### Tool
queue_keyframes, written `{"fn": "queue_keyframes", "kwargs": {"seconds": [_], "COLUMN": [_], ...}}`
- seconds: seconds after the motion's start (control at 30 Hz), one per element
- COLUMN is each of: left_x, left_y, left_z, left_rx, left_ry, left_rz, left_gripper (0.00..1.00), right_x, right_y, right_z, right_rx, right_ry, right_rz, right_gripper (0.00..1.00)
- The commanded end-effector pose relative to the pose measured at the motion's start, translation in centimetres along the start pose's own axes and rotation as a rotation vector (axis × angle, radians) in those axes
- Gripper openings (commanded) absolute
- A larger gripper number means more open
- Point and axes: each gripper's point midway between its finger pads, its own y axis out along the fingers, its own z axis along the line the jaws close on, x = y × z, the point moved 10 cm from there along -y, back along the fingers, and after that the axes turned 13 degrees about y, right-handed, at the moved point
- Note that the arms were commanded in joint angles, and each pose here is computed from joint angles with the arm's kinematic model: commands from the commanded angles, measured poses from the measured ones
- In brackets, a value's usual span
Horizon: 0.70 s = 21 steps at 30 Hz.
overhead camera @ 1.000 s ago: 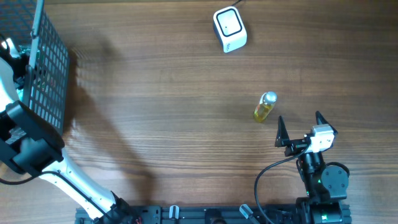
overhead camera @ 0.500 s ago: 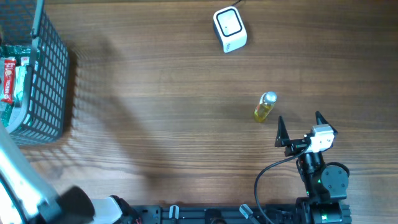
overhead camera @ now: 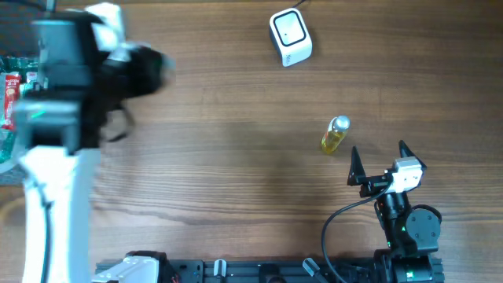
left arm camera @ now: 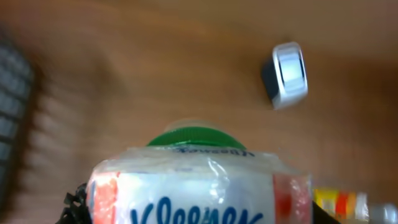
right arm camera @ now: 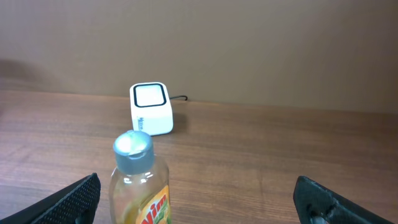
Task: Scan the item barcode
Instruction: 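Carry the Kleenex pack with the left gripper beside the oil bottle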
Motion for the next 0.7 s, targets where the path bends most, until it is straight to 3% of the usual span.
{"fn": "queue_keyframes", "kwargs": {"seconds": [0.0, 0.3, 0.67], "left_x": [-3.3, -11.2, -13.9], "left_y": [5.6, 15.7, 19.8], "left_z": [-4.9, -17.4, -21.9], "left_rx": [-0.089, -0.164, -0.167], "left_ry": [0.038, 0.289, 0.354], "left_rz": [0.109, 0.267, 0.234], "left_gripper": [0.43, 0.45, 0.46], "right_x": [0.1, 0.1, 0.1], "right_y": [0.0, 0.0, 0.0], "right_z": [-0.2, -0.2, -0.2], "right_rx": [-0.015, -0.015, -0.015], "right_ry": [0.000, 0.001, 0.001], "right_rz": [-0.008, -0.008, -0.008], "right_gripper": [1.00, 1.00, 0.99]}}
